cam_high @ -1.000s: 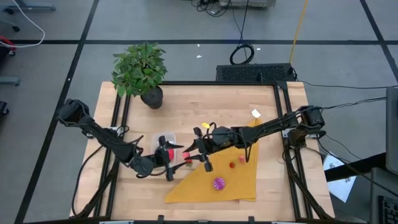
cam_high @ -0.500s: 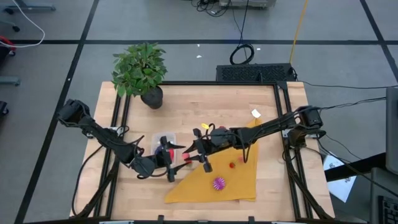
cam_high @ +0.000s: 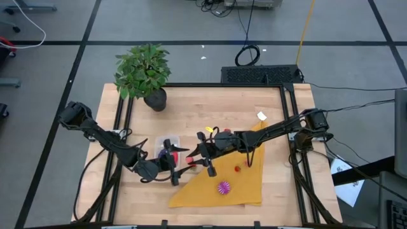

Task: Pick and placing Produce into tupperware
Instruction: Put the top pink peach into the transparent bin

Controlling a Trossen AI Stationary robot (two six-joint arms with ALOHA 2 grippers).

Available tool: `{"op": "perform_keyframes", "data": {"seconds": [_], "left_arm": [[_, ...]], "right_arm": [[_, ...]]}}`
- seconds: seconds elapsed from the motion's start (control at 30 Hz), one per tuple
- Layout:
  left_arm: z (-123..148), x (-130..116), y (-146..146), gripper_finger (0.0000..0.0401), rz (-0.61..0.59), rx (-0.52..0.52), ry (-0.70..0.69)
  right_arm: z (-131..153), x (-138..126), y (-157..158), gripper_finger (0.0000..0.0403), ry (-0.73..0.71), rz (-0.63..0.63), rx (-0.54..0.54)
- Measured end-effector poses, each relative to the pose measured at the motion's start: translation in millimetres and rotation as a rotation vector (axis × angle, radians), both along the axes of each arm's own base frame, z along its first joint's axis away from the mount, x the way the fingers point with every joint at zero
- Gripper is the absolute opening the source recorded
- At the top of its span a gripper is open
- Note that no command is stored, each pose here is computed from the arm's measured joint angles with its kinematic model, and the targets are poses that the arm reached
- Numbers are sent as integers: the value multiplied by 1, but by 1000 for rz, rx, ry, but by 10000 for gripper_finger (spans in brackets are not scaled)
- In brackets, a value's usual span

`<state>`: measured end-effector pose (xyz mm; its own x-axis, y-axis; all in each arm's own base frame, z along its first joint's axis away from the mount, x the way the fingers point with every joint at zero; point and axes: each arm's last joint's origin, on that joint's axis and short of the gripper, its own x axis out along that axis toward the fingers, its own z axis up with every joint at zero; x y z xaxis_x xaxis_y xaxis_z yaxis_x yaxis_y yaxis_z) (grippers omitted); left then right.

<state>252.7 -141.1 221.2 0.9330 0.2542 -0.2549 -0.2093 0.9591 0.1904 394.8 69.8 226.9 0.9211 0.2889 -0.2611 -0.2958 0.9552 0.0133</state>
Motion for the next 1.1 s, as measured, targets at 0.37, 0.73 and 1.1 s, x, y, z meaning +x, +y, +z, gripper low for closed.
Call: {"op": "perform_keyframes", "data": {"seconds": [0.37, 0.73, 1.1], "left_arm": [[-5, -2, 2, 326, 5, 58, 55], [-4, -3, 0, 326, 29, 103, 53], [-4, -3, 0, 326, 22, 132, 61]], "right_arm": [[1, 0, 0, 96, 25, -26, 105], [1, 0, -1, 96, 67, -61, 225], [3, 2, -11, 96, 112, -141, 444]]}}
